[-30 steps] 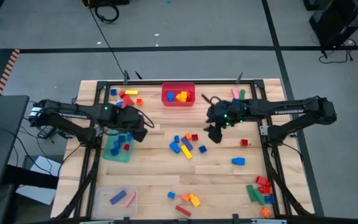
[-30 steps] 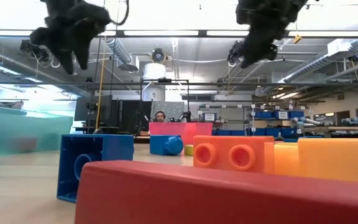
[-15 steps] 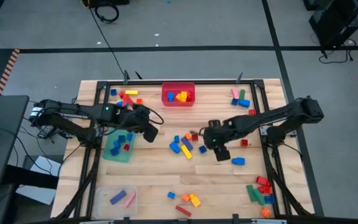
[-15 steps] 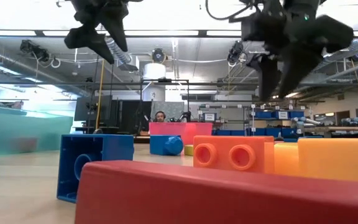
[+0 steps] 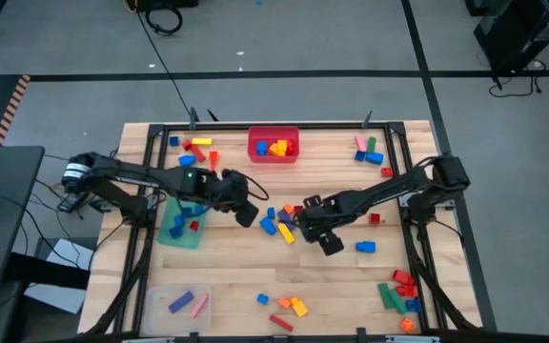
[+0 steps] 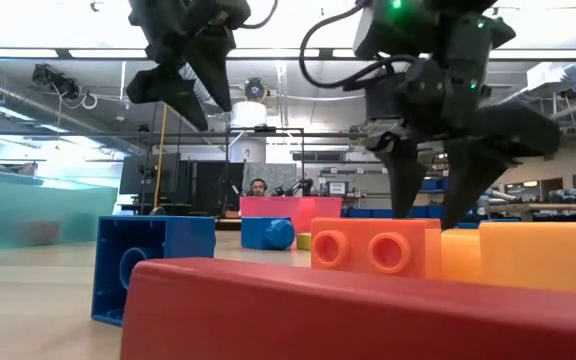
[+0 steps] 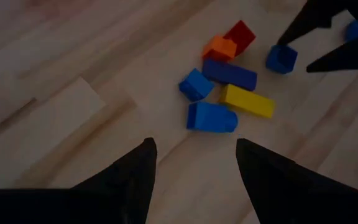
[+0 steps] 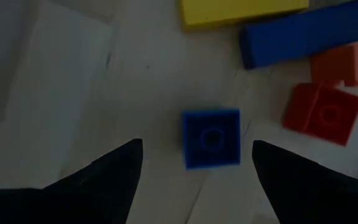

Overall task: Sort blocks by size
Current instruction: Put the blue 4 studded building block into the teal bin

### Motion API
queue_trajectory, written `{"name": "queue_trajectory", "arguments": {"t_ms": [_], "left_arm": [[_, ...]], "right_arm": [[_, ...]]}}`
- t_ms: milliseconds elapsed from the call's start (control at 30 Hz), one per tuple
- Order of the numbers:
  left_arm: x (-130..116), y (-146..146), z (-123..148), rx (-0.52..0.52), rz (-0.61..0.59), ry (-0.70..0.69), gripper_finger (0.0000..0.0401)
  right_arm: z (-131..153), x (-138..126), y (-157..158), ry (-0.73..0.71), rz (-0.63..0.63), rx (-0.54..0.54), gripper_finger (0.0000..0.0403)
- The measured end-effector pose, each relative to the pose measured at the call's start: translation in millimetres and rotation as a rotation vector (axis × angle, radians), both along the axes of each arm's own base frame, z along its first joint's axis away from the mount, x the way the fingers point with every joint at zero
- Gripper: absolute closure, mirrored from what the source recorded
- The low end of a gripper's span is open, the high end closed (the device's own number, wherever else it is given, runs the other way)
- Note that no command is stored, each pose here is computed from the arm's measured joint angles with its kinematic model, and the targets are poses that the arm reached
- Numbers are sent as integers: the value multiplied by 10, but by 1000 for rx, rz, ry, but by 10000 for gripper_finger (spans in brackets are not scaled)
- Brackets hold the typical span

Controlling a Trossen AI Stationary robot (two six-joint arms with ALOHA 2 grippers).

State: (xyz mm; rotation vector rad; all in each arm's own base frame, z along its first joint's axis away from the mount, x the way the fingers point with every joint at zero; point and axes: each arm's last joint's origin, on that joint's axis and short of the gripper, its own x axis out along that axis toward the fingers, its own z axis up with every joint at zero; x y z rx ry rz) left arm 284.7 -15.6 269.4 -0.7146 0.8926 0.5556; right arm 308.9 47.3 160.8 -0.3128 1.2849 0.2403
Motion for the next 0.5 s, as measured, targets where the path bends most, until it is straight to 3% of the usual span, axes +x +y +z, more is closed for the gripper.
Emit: {"name": "queue_trajectory", "arguments": {"t_ms": [233,367,500], "left_arm": [[99,-32,-68,-8,-6,-19,171],[159,-37,-80,-38,37,-60,171],[202,-38,-93,-4,-6,-75,171]], "right_arm": [[-178,64,-81,39,-6,0,124],[-242,89,-106,55,-12,17,170],[-216,77,-106,51,-19,27,232]]}}
